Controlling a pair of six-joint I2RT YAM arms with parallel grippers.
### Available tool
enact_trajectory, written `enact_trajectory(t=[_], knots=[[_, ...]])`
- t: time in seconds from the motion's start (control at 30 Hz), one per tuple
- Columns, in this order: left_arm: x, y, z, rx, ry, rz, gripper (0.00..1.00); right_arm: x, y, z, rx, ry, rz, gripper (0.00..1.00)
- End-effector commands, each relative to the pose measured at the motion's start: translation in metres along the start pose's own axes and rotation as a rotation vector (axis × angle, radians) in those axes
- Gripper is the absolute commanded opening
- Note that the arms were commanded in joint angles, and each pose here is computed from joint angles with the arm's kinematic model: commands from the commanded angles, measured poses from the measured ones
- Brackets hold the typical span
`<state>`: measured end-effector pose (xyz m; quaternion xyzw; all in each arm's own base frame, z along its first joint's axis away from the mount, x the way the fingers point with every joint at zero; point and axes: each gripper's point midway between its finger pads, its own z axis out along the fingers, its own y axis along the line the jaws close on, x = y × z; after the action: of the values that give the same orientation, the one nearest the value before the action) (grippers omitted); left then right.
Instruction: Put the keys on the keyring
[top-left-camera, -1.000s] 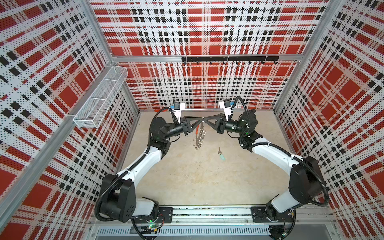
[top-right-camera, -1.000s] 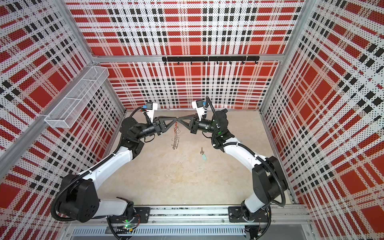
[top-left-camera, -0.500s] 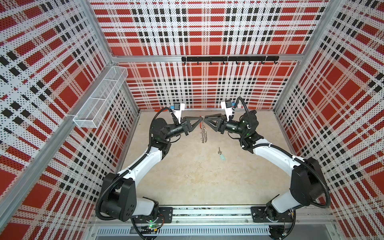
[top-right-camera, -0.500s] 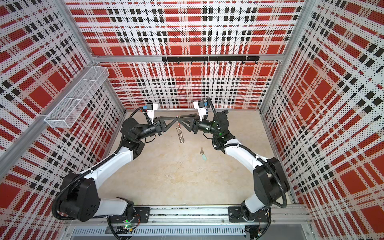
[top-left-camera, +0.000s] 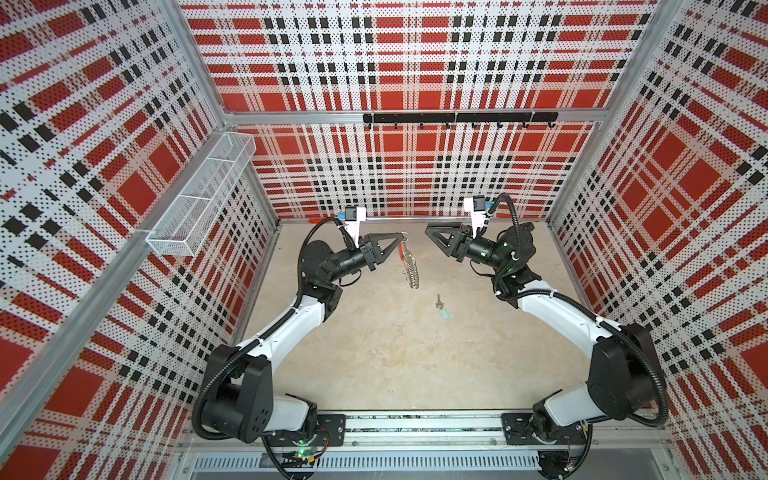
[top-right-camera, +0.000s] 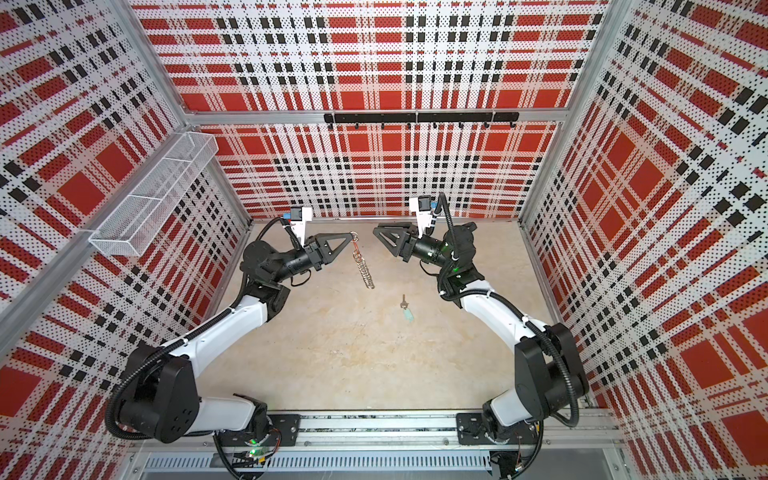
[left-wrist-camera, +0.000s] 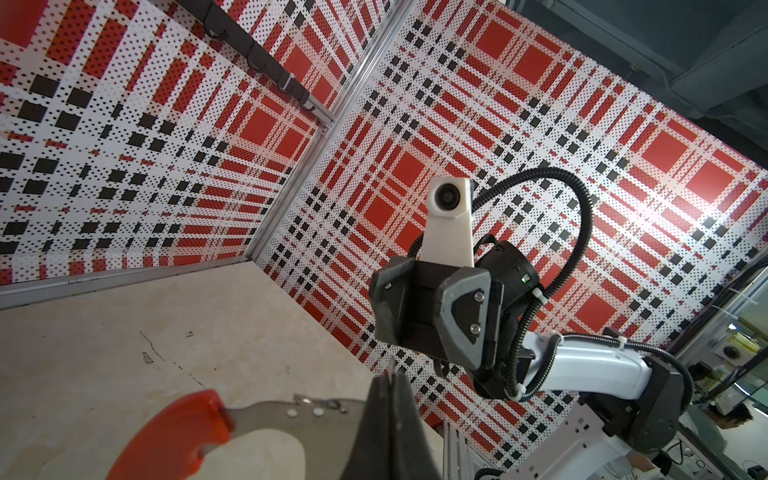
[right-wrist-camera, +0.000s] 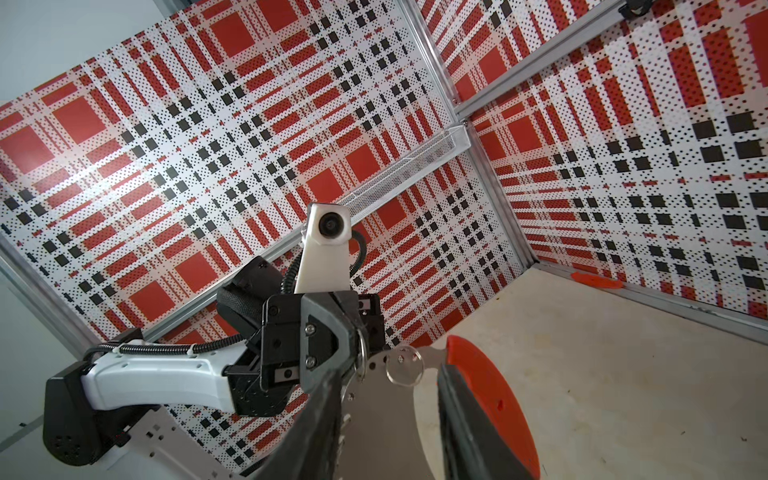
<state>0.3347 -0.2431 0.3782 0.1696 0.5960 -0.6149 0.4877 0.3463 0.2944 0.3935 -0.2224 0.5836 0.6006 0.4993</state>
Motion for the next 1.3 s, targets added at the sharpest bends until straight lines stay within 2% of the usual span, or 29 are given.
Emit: enact_trajectory(t=[0.0,0.37,0.57,0.77,0.83,1.03,1.07,1.13,1.2,1.27], knots=[[-0.01,-0.02,-0.002,0.054,-0.039,0.048,0.0,0.002,0.014,0.013,-0.063,0.029,-0.016,0.41],[-0.009,-0.025,0.0,0.08,-0.039,0.041,0.0,0.021,0.022,0.035,-0.118,0.115,-0.006,0.4],[-0.009,-0.027,0.001,0.087,-0.038,0.043,0.0,0.025,0.018,0.038,-0.117,0.136,-0.001,0.35],[-0.008,-0.027,0.001,0.09,-0.032,0.041,0.0,0.027,0.019,0.039,-0.125,0.14,0.003,0.14],[-0.008,-0.026,0.001,0.089,-0.031,0.037,0.0,0.027,0.022,0.04,-0.132,0.139,0.0,0.02],[-0.008,-0.022,0.003,0.082,-0.037,0.023,0.0,0.022,0.027,0.044,-0.137,0.092,-0.005,0.0],[-0.011,-0.022,0.002,0.073,-0.056,0.019,0.15,0.019,0.027,0.043,-0.131,0.06,-0.003,0.0],[-0.022,-0.021,-0.005,0.061,-0.121,0.014,0.3,0.01,0.026,0.038,-0.122,-0.027,0.005,0.0],[-0.036,-0.021,-0.02,0.047,-0.213,0.006,0.33,0.0,0.029,0.031,-0.138,-0.117,0.017,0.0],[-0.046,-0.018,-0.034,0.027,-0.28,-0.005,0.28,-0.008,0.035,0.026,-0.176,-0.189,0.028,0.0]])
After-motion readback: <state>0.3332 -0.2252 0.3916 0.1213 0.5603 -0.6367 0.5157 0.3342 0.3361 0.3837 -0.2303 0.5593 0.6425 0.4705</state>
